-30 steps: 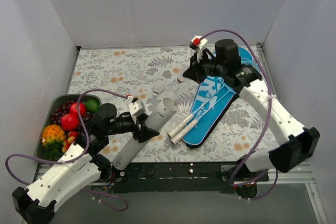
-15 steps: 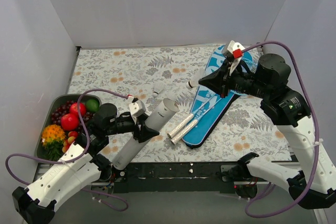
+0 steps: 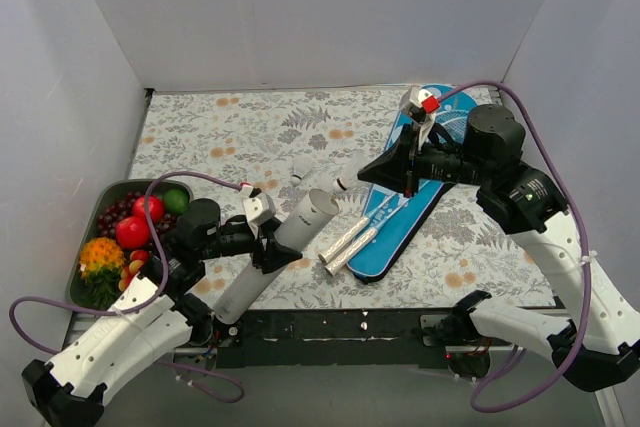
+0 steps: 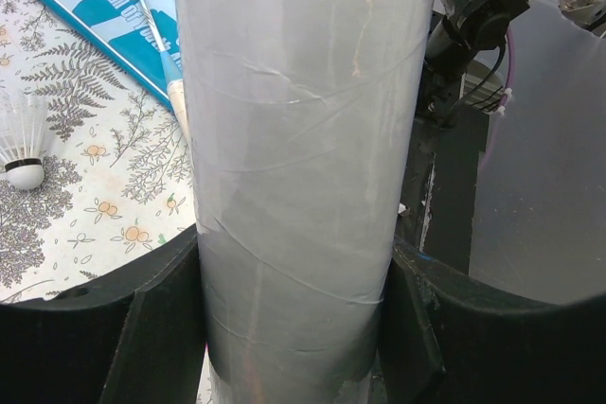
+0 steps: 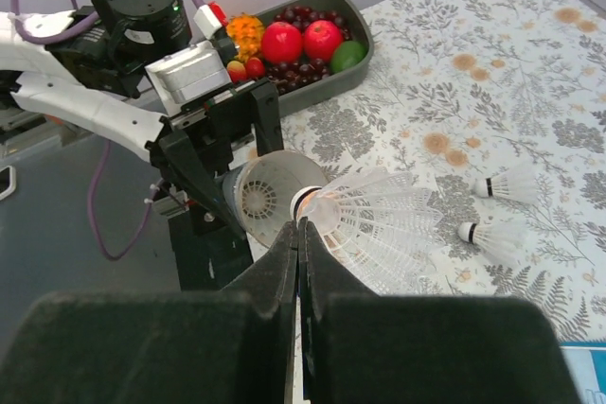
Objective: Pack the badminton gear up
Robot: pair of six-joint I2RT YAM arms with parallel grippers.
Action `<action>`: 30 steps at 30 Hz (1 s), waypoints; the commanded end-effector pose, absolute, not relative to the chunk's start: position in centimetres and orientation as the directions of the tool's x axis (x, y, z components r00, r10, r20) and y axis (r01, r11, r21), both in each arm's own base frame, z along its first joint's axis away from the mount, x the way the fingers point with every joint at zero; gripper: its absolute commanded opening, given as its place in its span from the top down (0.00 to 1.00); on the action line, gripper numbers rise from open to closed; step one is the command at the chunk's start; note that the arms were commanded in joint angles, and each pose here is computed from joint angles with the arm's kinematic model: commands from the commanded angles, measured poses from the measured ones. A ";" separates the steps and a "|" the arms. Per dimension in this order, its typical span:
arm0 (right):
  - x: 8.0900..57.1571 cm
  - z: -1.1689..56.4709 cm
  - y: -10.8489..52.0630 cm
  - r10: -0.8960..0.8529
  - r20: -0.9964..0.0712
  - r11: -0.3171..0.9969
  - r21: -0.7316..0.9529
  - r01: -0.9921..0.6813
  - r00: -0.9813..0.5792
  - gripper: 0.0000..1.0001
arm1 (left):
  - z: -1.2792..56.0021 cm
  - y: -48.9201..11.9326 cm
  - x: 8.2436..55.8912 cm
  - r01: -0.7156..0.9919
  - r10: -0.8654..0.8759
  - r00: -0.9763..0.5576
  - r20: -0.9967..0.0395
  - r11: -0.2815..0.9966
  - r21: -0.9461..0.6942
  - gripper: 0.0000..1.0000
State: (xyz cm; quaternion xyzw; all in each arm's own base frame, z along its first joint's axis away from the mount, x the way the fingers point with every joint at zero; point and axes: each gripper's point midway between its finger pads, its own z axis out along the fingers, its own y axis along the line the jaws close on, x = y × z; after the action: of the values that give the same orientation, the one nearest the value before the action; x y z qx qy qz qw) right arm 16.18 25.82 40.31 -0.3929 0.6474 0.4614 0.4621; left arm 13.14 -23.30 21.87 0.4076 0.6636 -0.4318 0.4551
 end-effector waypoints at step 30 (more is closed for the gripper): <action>11.3 33.1 34.5 -0.310 -0.893 0.037 0.331 -0.943 -0.326 0.99 | 24.2 -22.8 11.6 0.959 0.090 -0.162 -0.983 0.248 -0.135 0.45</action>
State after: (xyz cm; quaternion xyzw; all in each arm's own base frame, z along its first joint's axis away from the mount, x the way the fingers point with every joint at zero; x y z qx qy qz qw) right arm 11.87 33.82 33.44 -0.4691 0.6555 0.4923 0.3285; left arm 12.10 -22.73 22.84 0.4139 0.6444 -0.4362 0.4724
